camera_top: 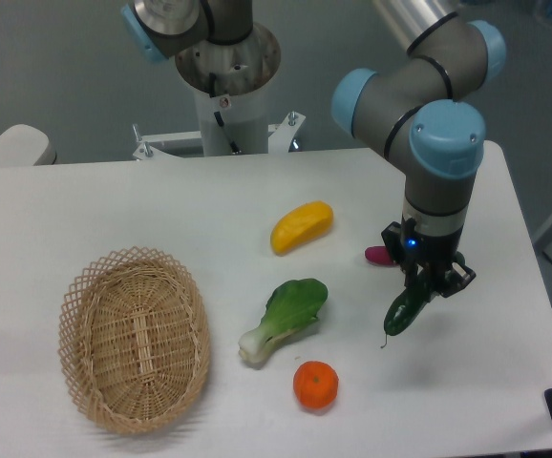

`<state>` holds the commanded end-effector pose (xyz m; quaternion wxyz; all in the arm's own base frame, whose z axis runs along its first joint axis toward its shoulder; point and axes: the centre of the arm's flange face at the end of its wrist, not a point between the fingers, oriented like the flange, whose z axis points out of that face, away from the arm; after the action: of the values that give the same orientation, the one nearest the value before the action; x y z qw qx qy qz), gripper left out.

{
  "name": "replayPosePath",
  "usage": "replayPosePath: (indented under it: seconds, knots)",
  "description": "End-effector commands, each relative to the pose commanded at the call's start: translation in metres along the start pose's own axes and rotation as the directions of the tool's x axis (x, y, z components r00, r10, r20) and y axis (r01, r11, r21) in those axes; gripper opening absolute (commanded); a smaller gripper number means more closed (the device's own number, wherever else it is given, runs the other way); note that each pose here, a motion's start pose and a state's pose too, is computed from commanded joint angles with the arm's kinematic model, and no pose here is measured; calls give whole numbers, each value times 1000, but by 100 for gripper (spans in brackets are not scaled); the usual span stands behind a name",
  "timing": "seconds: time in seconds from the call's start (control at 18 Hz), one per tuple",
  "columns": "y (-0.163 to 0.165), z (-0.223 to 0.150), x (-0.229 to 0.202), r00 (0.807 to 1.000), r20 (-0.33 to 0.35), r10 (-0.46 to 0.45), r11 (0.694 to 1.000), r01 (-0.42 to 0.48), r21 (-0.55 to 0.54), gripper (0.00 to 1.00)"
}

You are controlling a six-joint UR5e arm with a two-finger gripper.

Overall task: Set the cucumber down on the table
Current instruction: 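Lower the gripper holding the green cucumber toward the table surface, then open the gripper to release the cucumber and lift away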

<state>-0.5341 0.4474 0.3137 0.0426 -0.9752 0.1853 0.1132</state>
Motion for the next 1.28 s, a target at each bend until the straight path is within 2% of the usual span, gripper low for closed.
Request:
replayPosePath:
  seconds: [0.28,0.56,0.67,1.11,1.17,1.22,1.28]
  knots:
    - [1,55,-13,999,38,-15,1000,15,5,27]
    - [-1,89,-18,992,9,-128,992,128,8,27]
    - [-5,105,-14,992,-12,-126,992,126,4,27]
    - [-4,120,-7,991,-41,-128,992,128,1,28]
    - [-4,120,-8,991,-40,-128,992,128,2,32]
    - [-4,119,-9,991,-39,-128,992,128,2,44]
    - [-4,118,-10,991,-35,-128,992,128,1,62]
